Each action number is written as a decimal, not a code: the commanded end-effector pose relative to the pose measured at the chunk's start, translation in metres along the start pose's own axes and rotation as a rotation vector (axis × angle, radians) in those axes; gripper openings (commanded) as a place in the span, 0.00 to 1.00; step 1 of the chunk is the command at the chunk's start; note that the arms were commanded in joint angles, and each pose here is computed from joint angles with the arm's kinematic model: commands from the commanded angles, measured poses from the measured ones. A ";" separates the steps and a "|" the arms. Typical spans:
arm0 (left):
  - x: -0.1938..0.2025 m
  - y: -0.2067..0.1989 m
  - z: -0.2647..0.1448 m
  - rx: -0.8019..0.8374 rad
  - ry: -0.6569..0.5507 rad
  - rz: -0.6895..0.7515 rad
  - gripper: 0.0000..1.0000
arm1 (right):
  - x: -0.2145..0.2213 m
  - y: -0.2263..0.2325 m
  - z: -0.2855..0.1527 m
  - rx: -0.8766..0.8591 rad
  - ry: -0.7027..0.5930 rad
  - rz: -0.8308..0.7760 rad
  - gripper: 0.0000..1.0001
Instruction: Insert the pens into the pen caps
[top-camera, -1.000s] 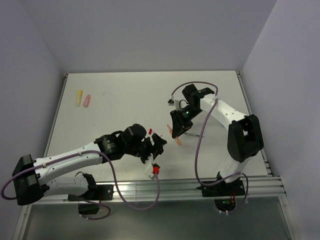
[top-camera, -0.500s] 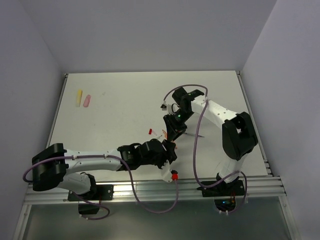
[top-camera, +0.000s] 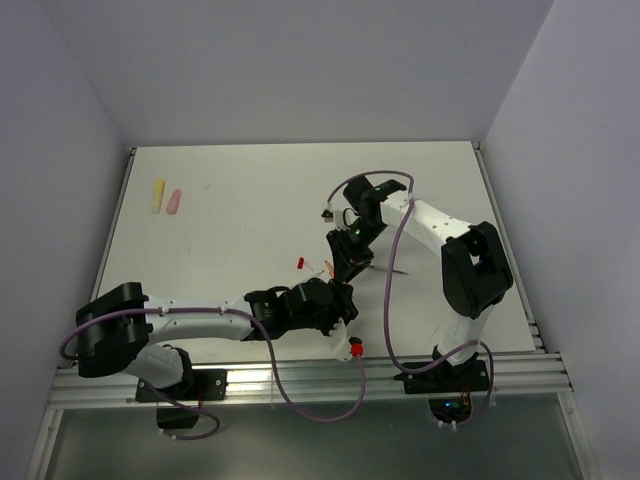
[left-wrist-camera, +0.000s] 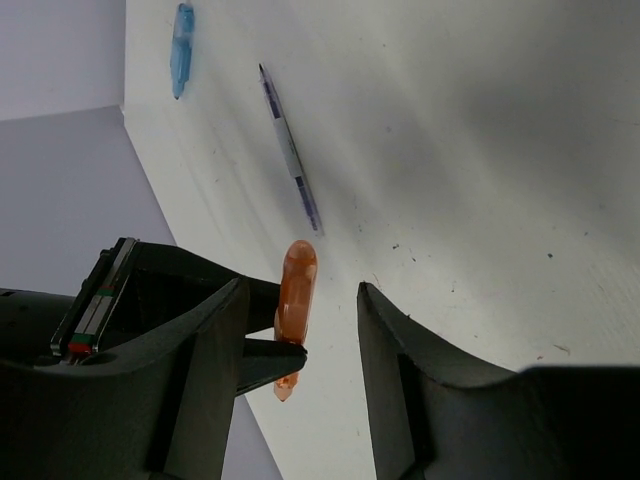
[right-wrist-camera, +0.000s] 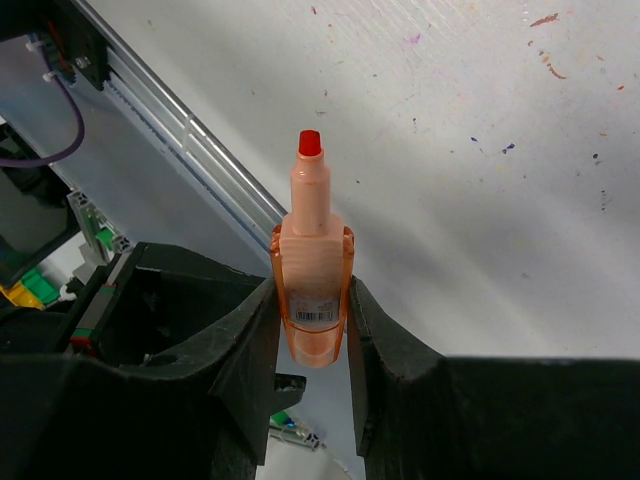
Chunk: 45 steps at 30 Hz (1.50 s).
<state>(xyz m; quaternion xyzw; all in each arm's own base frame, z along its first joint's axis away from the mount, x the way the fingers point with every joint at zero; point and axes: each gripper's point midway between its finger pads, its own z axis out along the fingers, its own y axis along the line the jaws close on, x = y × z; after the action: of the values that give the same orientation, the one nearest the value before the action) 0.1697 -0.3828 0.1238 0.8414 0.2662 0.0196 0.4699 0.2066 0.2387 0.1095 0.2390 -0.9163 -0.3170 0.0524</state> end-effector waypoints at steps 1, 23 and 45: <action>-0.008 0.019 0.003 -0.065 -0.018 -0.017 0.52 | -0.009 0.009 -0.003 -0.024 -0.016 -0.012 0.00; -0.032 0.050 -0.026 -0.057 -0.109 -0.188 0.00 | -0.051 0.009 -0.047 0.043 -0.063 -0.197 0.36; -0.014 0.245 -0.215 -0.374 -0.633 -1.315 0.00 | -0.110 0.030 -0.241 -0.025 -0.962 -0.513 0.89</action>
<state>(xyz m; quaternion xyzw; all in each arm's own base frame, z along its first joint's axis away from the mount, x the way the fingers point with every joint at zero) 0.2185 -0.3350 0.3901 0.4444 0.5761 -0.3642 0.5813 0.3513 0.1606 0.3114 0.2652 -0.7933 -0.3528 -0.4193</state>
